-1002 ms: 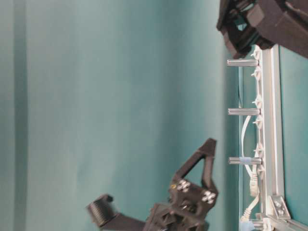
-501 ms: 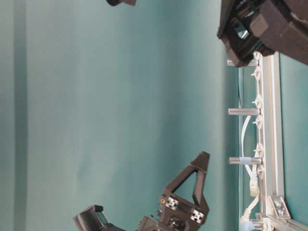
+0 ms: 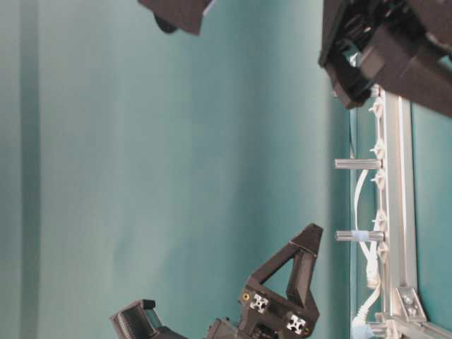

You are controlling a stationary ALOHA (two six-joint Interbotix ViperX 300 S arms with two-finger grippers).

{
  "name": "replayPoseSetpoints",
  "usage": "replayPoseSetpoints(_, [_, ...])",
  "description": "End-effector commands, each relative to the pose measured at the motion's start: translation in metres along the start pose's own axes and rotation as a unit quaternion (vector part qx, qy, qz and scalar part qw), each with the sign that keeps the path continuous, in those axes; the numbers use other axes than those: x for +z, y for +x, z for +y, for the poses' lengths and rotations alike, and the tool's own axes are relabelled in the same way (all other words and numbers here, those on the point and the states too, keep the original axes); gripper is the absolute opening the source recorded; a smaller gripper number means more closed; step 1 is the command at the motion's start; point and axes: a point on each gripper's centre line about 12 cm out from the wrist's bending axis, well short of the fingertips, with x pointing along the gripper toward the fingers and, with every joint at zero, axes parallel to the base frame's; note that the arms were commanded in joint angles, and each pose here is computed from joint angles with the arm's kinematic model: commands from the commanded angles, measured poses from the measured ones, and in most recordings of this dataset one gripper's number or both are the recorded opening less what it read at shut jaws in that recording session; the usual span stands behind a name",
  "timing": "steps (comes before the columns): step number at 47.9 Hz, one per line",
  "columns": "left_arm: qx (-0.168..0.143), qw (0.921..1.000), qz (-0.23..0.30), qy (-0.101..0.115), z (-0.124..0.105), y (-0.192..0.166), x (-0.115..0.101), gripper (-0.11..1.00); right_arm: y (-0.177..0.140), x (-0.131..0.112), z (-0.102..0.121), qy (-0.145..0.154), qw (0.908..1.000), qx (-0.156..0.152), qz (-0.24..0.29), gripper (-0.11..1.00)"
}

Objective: Insert the wire through the string loop located on the left side.
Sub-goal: 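Open both grippers and move the right gripper toward the black USB cable plug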

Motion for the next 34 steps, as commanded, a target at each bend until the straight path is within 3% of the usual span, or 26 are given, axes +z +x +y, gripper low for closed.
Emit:
replayPoseSetpoints(1, [-0.003,0.9998,-0.019,0.002,-0.002,-0.002,0.014,0.68,-0.002,0.023,0.004,0.009,0.9995,-0.001,-0.029,0.44])
replayPoseSetpoints(7, [-0.004,0.9999,-0.011,0.002,-0.002,-0.002,0.012,0.68,-0.003,0.025,0.012,0.028,0.9991,-0.002,-0.032,0.77])
replayPoseSetpoints(19, [-0.005,1.0000,0.004,0.002,-0.003,-0.003,0.008,0.68,-0.003,0.022,0.034,0.062,0.9976,-0.019,-0.025,0.76])
replayPoseSetpoints(34, [-0.006,1.0000,0.005,0.002,-0.003,-0.015,0.008,0.69,0.013,0.017,0.050,0.083,0.9936,-0.074,-0.017,0.76])
